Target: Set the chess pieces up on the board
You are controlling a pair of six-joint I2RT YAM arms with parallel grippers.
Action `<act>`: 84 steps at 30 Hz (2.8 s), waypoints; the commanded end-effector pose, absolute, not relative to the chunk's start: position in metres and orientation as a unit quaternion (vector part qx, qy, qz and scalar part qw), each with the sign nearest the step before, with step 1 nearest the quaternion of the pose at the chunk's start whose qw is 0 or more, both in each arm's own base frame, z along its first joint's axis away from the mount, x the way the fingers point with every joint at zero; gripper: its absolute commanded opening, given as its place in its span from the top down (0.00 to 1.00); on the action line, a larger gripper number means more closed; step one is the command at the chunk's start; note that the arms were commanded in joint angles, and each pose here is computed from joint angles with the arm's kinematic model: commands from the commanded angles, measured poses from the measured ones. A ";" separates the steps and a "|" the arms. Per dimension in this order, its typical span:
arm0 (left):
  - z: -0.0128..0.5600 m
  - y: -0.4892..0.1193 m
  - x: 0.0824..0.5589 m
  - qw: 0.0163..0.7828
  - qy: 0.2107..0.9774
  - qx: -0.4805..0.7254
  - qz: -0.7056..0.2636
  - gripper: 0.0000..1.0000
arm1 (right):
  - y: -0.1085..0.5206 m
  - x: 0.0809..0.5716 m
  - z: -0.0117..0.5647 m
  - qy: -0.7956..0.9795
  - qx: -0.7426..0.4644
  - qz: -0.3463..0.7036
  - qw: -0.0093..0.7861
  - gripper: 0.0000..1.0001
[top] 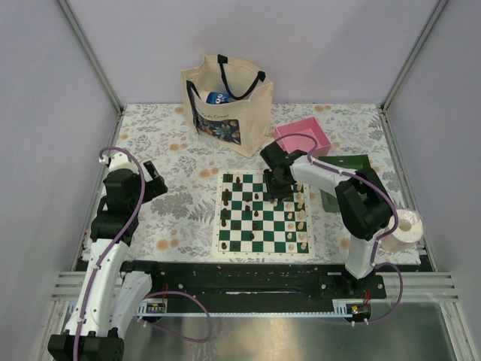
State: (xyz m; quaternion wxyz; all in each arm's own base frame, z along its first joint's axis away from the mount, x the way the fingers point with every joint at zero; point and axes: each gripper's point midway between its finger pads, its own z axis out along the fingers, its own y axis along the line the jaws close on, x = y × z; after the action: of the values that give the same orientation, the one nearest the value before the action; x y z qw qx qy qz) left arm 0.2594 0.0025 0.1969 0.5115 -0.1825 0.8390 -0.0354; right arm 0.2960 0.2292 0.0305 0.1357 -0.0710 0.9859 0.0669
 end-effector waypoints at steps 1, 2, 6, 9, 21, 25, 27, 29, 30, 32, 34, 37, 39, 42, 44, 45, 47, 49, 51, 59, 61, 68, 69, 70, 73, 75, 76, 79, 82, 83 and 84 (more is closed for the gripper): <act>0.213 0.005 0.266 0.537 0.822 -0.187 -0.039 0.01 | 0.229 0.303 0.036 0.985 -0.070 0.060 0.149 0.62; 0.213 0.004 0.266 0.536 0.822 -0.187 -0.039 0.01 | 0.230 0.303 0.035 0.985 -0.071 0.059 0.148 0.62; 0.213 0.004 0.266 0.536 0.822 -0.187 -0.039 0.01 | 0.230 0.302 0.035 0.985 -0.071 0.060 0.148 0.65; 0.214 0.005 0.265 0.539 0.820 -0.188 -0.038 0.01 | 0.229 0.301 0.034 0.985 -0.071 0.060 0.144 0.65; 0.213 0.005 0.265 0.537 0.821 -0.187 -0.038 0.01 | 0.229 0.300 0.032 0.986 -0.071 0.059 0.141 0.72; 0.214 0.005 0.266 0.538 0.821 -0.187 -0.039 0.01 | 0.225 0.304 0.043 0.983 -0.066 0.051 0.162 0.79; 0.213 0.005 0.265 0.537 0.822 -0.187 -0.038 0.01 | 0.218 0.308 0.050 0.981 -0.059 0.044 0.177 0.79; 0.213 0.005 0.265 0.537 0.821 -0.188 -0.038 0.01 | 0.213 0.312 0.056 0.980 -0.051 0.045 0.189 0.79; 0.213 0.005 0.265 0.538 0.821 -0.188 -0.038 0.01 | 0.208 0.315 0.059 0.979 -0.046 0.042 0.195 0.80; 0.214 0.005 0.265 0.538 0.821 -0.188 -0.040 0.01 | 0.201 0.319 0.061 0.978 -0.038 0.039 0.202 0.80; 0.214 0.005 0.265 0.538 0.821 -0.188 -0.040 0.01 | 0.195 0.321 0.061 0.978 -0.033 0.038 0.202 0.80; 0.213 0.005 0.265 0.538 0.821 -0.188 -0.039 0.01 | 0.190 0.323 0.058 0.979 -0.026 0.038 0.196 0.80; 0.213 0.005 0.265 0.537 0.821 -0.188 -0.039 0.01 | 0.188 0.323 0.055 0.980 -0.025 0.037 0.192 0.80; 0.213 0.005 0.265 0.538 0.821 -0.188 -0.040 0.01 | 0.186 0.324 0.050 0.981 -0.021 0.036 0.187 0.80; 0.213 0.004 0.265 0.537 0.822 -0.187 -0.041 0.01 | 0.184 0.325 0.046 0.982 -0.017 0.034 0.186 0.80; 0.214 0.004 0.266 0.538 0.821 -0.187 -0.041 0.01 | 0.184 0.326 0.046 0.982 -0.015 0.036 0.186 0.80; 0.214 0.004 0.266 0.538 0.821 -0.187 -0.040 0.01 | 0.181 0.326 0.042 0.982 -0.012 0.032 0.184 0.80; 0.213 0.005 0.265 0.537 0.821 -0.188 -0.039 0.01 | 0.180 0.327 0.040 0.983 -0.009 0.031 0.183 0.80; 0.214 0.005 0.265 0.538 0.821 -0.188 -0.040 0.01 | 0.177 0.328 0.038 0.983 -0.010 0.028 0.181 0.80; 0.213 0.005 0.265 0.537 0.821 -0.188 -0.039 0.01 | 0.176 0.329 0.031 0.984 -0.009 0.027 0.175 0.79; 0.213 0.004 0.266 0.537 0.822 -0.187 -0.041 0.01 | 0.174 0.330 0.030 0.984 -0.007 0.024 0.174 0.79; 0.214 0.005 0.266 0.538 0.821 -0.187 -0.039 0.01 | 0.171 0.329 0.024 0.985 -0.006 0.016 0.170 0.77; 0.214 0.005 0.265 0.538 0.821 -0.187 -0.039 0.01 | 0.170 0.329 0.024 0.985 -0.006 0.016 0.170 0.77; 0.213 0.005 0.265 0.537 0.821 -0.188 -0.038 0.01 | 0.170 0.329 0.024 0.985 -0.006 0.016 0.171 0.77; 0.213 0.005 0.265 0.537 0.821 -0.187 -0.038 0.01 | 0.169 0.328 0.024 0.985 -0.006 0.014 0.171 0.76; 0.213 0.005 0.265 0.537 0.822 -0.187 -0.039 0.01 | 0.170 0.328 0.025 0.985 -0.006 0.017 0.171 0.74; 0.213 0.005 0.265 0.537 0.822 -0.187 -0.038 0.01 | 0.171 0.328 0.026 0.985 -0.008 0.020 0.170 0.72; 0.212 0.005 0.265 0.536 0.822 -0.188 -0.039 0.01 | 0.175 0.327 0.028 0.985 -0.013 0.029 0.169 0.69; 0.213 0.004 0.265 0.538 0.821 -0.187 -0.040 0.01 | 0.176 0.329 0.038 0.984 -0.019 0.035 0.174 0.66; 0.213 0.004 0.266 0.537 0.822 -0.187 -0.040 0.01 | 0.176 0.329 0.042 0.983 -0.022 0.036 0.177 0.66; 0.214 0.004 0.266 0.537 0.822 -0.187 -0.041 0.01 | 0.176 0.330 0.047 0.983 -0.023 0.037 0.181 0.64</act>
State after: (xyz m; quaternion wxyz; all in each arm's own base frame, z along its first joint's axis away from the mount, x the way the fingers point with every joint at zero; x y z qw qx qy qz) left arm 0.2594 0.0026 0.1971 0.5118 -0.1826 0.8387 -0.0353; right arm 0.3216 0.1758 0.0241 0.1557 -0.0125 0.9873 0.0285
